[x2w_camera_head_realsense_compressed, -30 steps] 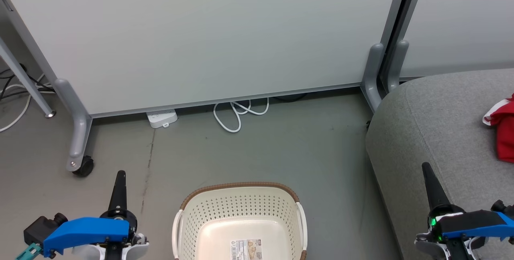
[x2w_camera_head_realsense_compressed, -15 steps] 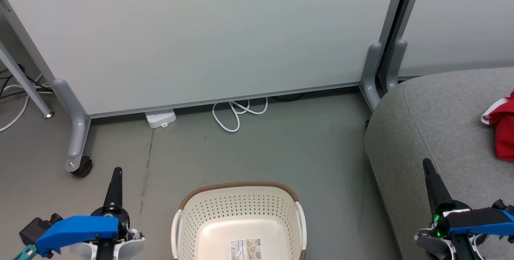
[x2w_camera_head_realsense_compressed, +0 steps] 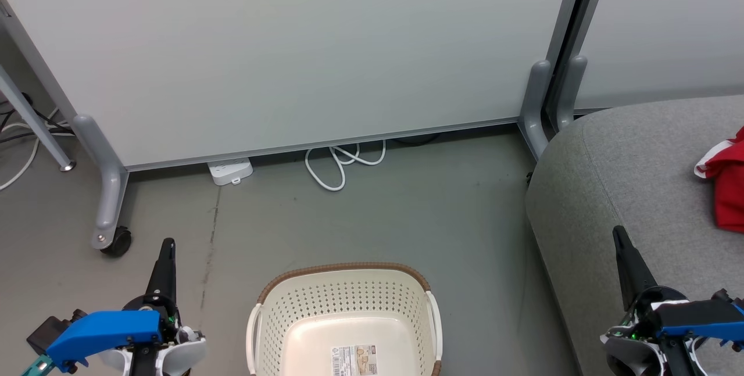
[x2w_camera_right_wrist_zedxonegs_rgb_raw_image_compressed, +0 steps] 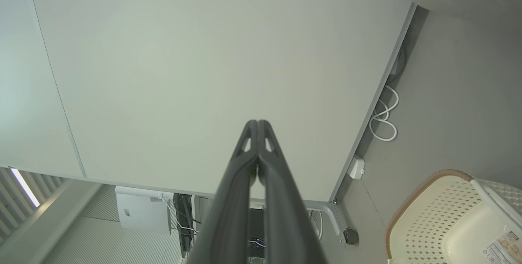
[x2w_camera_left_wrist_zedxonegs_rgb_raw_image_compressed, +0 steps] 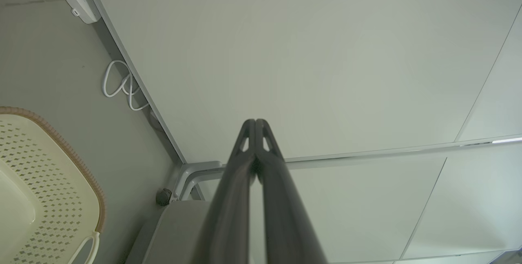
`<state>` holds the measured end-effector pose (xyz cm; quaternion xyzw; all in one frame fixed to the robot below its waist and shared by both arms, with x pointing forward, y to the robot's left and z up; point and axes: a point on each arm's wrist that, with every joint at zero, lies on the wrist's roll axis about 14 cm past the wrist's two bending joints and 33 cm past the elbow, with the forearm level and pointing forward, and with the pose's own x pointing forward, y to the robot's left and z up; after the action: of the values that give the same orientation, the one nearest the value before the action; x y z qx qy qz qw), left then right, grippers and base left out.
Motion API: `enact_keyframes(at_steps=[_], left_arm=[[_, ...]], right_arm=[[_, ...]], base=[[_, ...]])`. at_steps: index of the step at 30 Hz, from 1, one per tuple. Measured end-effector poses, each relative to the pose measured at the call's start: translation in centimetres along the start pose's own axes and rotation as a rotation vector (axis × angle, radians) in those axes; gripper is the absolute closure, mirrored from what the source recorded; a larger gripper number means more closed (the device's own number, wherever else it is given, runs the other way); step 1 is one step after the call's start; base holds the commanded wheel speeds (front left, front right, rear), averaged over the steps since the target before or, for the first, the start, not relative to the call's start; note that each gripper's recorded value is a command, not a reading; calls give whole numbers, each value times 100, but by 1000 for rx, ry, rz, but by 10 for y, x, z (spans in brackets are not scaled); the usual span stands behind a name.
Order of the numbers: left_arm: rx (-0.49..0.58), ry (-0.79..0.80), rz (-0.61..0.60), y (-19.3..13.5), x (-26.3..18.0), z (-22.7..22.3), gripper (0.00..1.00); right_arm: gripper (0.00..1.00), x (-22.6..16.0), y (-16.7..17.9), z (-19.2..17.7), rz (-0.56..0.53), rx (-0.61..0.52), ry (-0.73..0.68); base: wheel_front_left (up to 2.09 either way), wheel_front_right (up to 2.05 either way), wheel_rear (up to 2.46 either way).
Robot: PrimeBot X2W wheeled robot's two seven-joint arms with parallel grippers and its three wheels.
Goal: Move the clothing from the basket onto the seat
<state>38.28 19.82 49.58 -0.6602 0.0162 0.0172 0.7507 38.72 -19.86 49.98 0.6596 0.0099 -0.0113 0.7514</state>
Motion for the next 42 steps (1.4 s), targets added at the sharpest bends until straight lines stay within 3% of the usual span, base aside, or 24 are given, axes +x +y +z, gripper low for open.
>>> enact_keyframes(at_steps=[19, 42], left_arm=[[-131, 2, -34, -8, 4, 3, 100], [-132, 1, -35, -8, 4, 3, 100]], right_arm=[[100, 0, 3, 2, 17, 129, 2], [100, 0, 4, 3, 20, 132, 1]], base=[[0, 0, 0], [0, 0, 0]])
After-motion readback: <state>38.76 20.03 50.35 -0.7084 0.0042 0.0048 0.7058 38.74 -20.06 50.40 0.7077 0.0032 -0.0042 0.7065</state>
